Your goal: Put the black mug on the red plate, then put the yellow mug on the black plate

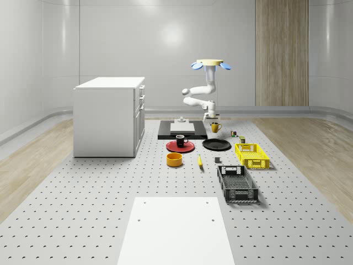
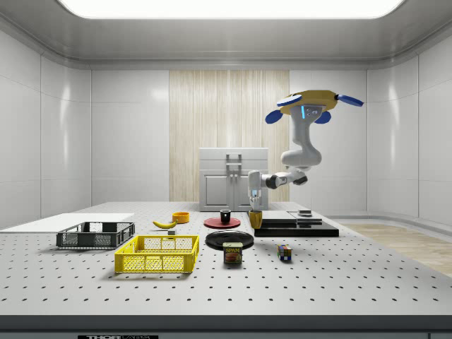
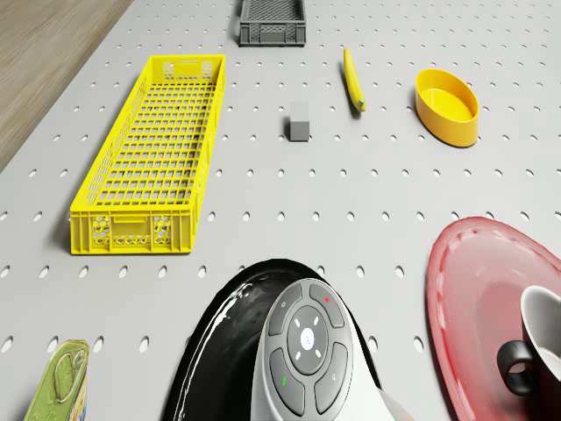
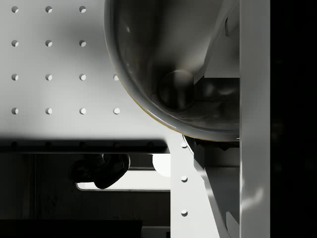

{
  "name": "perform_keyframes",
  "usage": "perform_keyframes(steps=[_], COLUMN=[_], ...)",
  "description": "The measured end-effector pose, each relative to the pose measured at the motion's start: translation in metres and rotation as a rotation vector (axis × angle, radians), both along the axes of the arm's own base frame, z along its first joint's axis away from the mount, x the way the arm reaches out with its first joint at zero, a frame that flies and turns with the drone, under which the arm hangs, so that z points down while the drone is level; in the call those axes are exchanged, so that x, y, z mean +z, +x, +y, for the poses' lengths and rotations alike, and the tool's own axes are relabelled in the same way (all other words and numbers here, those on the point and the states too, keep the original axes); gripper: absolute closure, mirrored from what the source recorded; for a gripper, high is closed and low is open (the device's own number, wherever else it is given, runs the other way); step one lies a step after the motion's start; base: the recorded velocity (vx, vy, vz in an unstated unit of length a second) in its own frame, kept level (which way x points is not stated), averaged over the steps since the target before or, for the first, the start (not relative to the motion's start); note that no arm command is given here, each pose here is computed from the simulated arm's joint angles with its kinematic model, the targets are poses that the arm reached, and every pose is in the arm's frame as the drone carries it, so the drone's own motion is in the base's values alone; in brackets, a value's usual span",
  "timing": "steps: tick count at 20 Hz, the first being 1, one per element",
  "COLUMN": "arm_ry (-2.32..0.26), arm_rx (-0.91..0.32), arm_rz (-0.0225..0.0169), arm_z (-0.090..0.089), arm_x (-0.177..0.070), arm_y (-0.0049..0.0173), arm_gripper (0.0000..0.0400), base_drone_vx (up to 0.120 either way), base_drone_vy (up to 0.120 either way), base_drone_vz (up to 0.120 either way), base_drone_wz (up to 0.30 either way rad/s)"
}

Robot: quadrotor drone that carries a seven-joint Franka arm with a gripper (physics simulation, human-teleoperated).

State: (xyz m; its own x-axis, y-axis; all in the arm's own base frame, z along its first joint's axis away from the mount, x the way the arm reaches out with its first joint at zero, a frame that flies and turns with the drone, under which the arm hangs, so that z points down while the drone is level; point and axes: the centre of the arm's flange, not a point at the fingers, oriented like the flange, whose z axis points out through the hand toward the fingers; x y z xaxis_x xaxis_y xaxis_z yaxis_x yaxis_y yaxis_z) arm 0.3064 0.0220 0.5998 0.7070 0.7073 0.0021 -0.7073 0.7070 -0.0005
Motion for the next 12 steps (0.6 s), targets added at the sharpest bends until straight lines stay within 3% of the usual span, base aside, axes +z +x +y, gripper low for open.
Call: perform_keyframes(steps=[7, 12], arm_ry=[0.000, 0.000], arm_rx=[0.000, 0.000], arm_rz=[0.0000, 0.0000], arm_z=[0.0000, 0.0000], arm_x=[0.0000, 0.0000], arm_y=[0.0000, 0.0000], arm_gripper=[0.0290, 0.0290], base_drone_vx=[0.120, 0.120], base_drone_vy=[0.000, 0.000], base_drone_vz=[0.000, -0.112], base_drone_wz=[0.000, 0.000])
